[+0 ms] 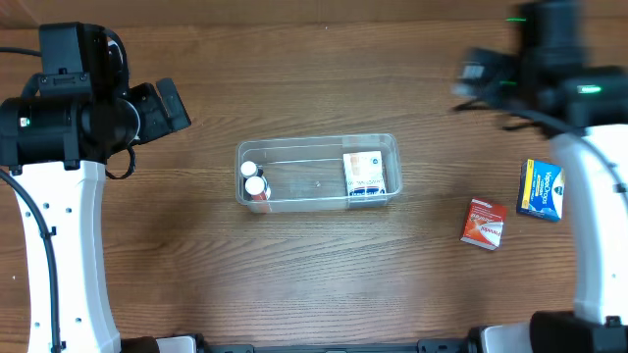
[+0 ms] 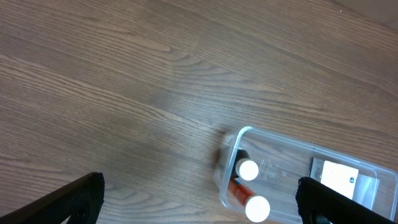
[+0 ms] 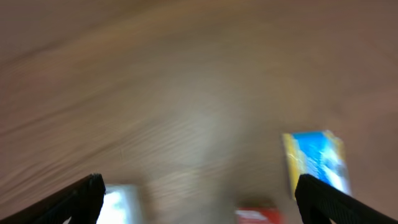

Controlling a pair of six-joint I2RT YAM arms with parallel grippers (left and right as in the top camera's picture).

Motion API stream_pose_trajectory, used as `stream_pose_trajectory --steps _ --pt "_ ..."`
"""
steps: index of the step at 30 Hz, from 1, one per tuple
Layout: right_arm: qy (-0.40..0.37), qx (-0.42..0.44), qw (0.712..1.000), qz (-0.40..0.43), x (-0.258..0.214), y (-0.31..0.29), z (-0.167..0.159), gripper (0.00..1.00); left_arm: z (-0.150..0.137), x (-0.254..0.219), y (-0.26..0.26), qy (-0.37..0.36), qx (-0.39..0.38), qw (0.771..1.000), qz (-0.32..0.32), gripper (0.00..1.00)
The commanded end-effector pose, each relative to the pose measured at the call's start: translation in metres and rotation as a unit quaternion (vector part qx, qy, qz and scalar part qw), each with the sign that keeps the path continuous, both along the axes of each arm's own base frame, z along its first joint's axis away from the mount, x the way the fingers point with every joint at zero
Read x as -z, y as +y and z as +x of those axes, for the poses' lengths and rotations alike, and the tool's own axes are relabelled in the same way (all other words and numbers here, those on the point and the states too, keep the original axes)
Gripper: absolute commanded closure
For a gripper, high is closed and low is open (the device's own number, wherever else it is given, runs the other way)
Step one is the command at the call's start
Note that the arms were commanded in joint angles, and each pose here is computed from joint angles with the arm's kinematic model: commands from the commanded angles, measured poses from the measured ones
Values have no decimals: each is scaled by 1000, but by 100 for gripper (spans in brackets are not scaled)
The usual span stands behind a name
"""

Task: Pack container
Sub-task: 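Lower the lozenge box into the container's middle and release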

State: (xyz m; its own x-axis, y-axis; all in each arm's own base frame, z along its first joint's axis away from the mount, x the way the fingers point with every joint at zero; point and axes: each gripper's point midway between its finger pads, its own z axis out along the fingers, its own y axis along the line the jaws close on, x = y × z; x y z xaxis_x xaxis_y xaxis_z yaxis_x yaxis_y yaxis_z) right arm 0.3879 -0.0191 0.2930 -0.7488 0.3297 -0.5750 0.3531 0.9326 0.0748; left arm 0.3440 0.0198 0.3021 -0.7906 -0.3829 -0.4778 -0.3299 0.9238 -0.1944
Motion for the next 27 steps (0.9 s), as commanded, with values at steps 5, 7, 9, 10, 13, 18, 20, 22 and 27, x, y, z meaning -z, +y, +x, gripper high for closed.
stream_pose_trajectory --steps 5,7,9,10,13,18,20,22,27 --pt "207 117 970 51 142 -148 -55 0 4 -5 1 -11 9 1000 4 0" --pt "251 105 960 59 189 -161 -64 0 4 -5 1 -11 9 1000 4 0" --pt "264 110 956 64 213 -167 -66 0 4 -5 1 -12 9 1000 4 0" --pt "272 113 953 70 226 -170 -68 0 4 -5 1 -12 9 1000 4 0" --pt "287 112 948 77 249 -172 -65 0 4 -5 1 -13 9 1000 4 0" --pt "320 104 935 110 290 -164 -66 0 4 -5 1 -13 9 1000 4 0" --pt "327 104 933 112 296 -164 -68 0 4 -5 1 -12 9 1000 4 0" --pt "326 104 933 112 296 -164 -67 0 4 -5 1 -12 9 1000 4 0" --pt "326 104 933 112 296 -164 -67 0 4 -5 1 -12 9 1000 4 0"
